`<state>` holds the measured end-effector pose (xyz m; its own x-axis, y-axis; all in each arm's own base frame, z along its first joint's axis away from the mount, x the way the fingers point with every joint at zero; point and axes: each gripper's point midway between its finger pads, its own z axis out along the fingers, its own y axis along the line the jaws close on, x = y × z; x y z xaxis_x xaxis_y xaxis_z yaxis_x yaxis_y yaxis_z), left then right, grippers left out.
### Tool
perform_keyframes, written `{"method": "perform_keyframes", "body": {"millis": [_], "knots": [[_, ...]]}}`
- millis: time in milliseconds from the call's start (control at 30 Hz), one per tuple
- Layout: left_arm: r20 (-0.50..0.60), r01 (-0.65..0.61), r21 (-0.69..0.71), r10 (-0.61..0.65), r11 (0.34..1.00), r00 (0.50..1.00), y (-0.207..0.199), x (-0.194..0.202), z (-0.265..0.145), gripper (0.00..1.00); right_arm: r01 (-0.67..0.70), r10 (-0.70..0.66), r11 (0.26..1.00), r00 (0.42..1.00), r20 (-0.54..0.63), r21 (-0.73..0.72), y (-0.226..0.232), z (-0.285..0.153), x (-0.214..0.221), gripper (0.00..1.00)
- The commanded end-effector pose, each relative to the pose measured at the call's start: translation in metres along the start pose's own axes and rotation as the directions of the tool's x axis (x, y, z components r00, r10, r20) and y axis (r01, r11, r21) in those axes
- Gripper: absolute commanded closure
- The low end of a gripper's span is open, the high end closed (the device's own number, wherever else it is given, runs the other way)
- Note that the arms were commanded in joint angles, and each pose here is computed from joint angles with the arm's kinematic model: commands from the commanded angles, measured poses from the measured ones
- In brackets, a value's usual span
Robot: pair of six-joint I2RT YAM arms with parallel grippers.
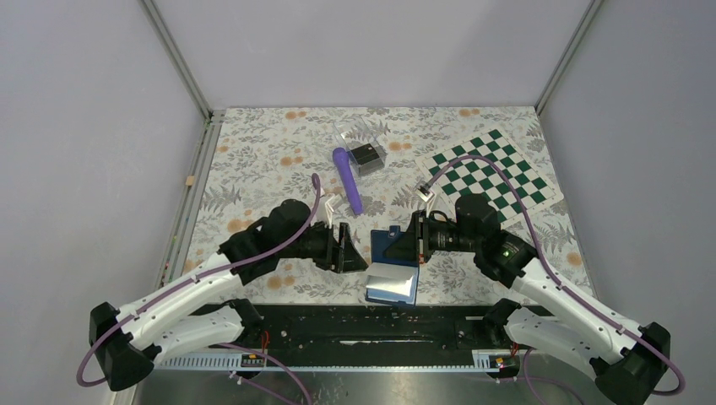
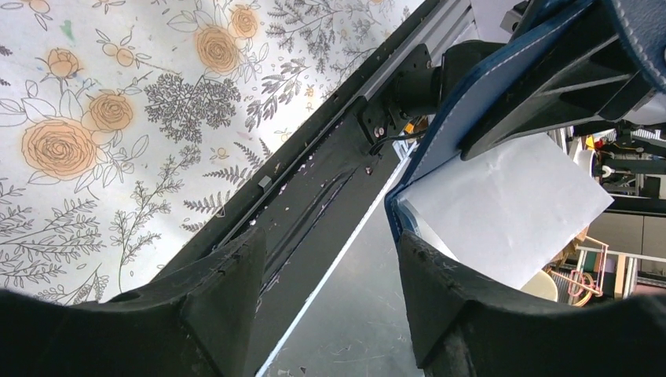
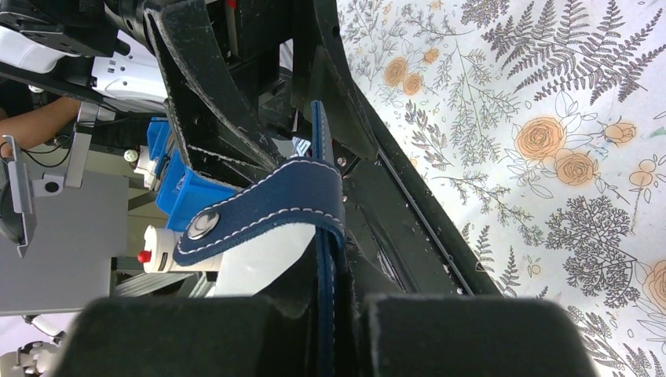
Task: Put the credit cards into the card holder
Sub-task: Open the card holder.
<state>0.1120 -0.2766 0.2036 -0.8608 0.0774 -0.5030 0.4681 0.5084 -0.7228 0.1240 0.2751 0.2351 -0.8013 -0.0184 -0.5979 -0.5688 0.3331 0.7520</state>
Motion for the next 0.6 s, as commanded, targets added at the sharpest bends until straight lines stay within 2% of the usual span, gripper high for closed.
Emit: {"method": "perform_keyframes", "body": {"millis": [0, 200, 567], "knots": [[0.017, -0.002, -0.001, 0.002, 1.000, 1.000, -0.006, -0.003, -0.001, 0.39, 0.024, -0.022, 0.999, 0.999, 0.029, -0.049, 0.013, -0.001, -0.012, 1.00], [-0.014, -0.016, 0.052, 0.017, 0.999, 1.000, -0.023, 0.001, 0.004, 0.41, 0.019, -0.017, 0.999, 0.999, 0.027, -0.046, 0.012, 0.000, -0.013, 1.00], [0.023, -0.055, 0.214, 0.051, 0.975, 0.998, -0.061, -0.009, -0.001, 0.40, 0.006, -0.007, 0.997, 1.000, -0.009, -0.079, 0.016, 0.002, -0.008, 1.00]]}}
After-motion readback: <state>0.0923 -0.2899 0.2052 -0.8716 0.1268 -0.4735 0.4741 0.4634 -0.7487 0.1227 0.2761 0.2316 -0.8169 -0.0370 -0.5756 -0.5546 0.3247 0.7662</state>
